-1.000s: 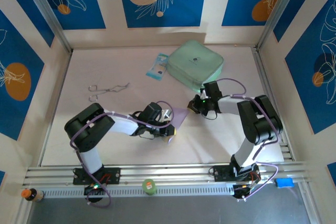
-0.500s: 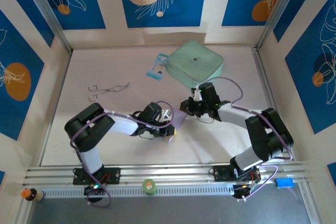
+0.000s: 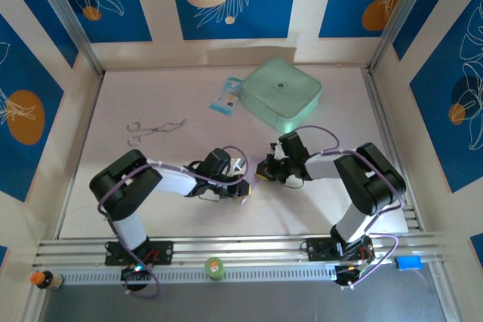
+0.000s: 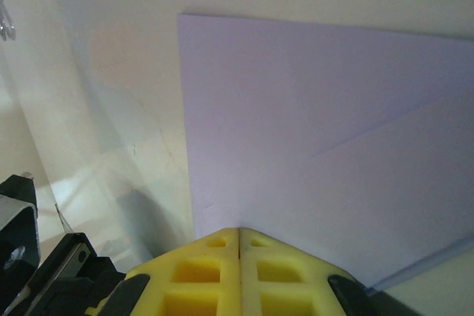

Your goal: Fold a paper plane with a square sheet of paper (pick it up from the middle)

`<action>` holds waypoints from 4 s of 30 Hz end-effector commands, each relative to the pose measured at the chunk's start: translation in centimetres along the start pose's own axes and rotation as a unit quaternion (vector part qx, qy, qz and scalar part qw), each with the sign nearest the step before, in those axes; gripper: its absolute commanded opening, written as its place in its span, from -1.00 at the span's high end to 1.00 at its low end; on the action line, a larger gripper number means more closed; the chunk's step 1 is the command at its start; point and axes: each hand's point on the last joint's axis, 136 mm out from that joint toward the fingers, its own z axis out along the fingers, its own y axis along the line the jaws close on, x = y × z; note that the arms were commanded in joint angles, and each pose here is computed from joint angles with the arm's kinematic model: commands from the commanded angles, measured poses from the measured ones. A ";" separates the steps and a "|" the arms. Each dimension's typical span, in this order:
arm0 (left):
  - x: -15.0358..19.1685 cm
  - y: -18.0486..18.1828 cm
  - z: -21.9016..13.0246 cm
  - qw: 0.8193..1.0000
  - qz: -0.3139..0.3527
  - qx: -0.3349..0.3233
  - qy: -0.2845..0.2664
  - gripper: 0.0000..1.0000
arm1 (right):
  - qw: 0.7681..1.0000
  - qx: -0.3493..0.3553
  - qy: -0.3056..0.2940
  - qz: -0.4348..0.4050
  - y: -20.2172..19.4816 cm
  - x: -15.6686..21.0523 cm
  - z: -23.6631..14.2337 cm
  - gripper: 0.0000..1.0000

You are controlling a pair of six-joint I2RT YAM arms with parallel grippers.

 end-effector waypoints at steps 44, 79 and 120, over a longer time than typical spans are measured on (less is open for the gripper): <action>0.9 -3.6 -1.1 0.997 0.033 0.025 0.059 0.85 | 0.998 0.062 0.004 0.032 -3.3 1.0 0.3 0.99; 3.3 -0.1 -4.8 0.998 0.012 -0.059 0.028 0.96 | 0.996 0.074 0.011 0.040 -3.8 1.3 0.1 0.99; 0.8 -2.9 -4.6 0.998 0.050 -0.036 0.013 0.91 | 0.996 0.075 0.016 0.048 -3.9 1.3 0.2 0.99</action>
